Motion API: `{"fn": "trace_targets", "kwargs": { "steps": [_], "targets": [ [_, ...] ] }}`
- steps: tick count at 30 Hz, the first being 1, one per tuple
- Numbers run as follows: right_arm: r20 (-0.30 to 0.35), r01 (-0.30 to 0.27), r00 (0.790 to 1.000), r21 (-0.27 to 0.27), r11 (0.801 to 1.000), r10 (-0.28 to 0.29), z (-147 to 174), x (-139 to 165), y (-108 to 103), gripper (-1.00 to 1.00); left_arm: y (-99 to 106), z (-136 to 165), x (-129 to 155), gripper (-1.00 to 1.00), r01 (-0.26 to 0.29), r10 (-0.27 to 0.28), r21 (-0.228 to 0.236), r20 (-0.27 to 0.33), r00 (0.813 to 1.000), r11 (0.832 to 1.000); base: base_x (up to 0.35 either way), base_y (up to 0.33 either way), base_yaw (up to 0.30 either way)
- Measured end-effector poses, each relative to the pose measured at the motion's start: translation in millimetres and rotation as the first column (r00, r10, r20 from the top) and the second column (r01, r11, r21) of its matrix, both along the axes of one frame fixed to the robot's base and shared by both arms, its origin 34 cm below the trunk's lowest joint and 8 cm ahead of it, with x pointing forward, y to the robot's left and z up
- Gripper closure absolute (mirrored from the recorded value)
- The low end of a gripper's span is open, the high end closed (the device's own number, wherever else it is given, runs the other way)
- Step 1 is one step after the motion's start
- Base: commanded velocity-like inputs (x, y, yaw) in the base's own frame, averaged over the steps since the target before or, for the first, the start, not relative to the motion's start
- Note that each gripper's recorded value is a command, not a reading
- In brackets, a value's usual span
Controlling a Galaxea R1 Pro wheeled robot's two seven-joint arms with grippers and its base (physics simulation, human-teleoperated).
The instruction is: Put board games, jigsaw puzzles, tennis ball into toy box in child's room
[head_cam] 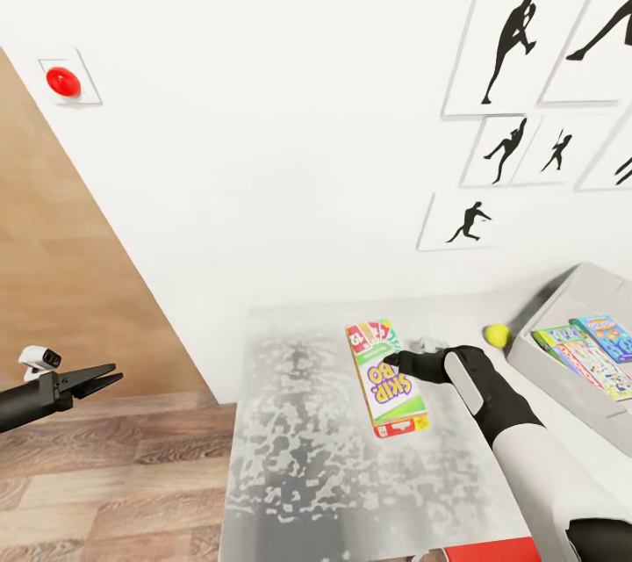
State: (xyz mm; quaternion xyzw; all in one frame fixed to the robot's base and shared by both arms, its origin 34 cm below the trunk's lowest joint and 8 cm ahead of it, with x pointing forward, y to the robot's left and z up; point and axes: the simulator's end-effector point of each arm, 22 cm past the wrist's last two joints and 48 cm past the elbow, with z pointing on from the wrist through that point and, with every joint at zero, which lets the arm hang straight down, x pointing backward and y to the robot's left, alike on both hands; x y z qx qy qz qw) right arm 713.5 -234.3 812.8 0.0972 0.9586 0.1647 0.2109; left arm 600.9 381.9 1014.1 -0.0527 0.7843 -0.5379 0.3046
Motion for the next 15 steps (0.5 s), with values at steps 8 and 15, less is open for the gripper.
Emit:
{"fn": "trace_targets", "kwargs": {
  "steps": [8, 15],
  "targets": [
    [0.001, -0.002, 1.0, 0.0, 1.0, 0.002, 0.0, 0.4, 0.3, -1.0, -0.1, -0.6, 0.1, -1.0, 0.001, -0.001, 0.001, 0.0, 1.0, 1.0, -0.013, 0.07, 0.0],
    [0.002, -0.002, 1.0, 0.001, 1.0, 0.002, 0.2, 0.4, 0.4, -1.0, -0.3, -0.7, 0.0, -1.0, 0.002, -0.002, 0.001, -0.001, 1.0, 1.0, -0.057, 0.235, 0.0]
  ]
}}
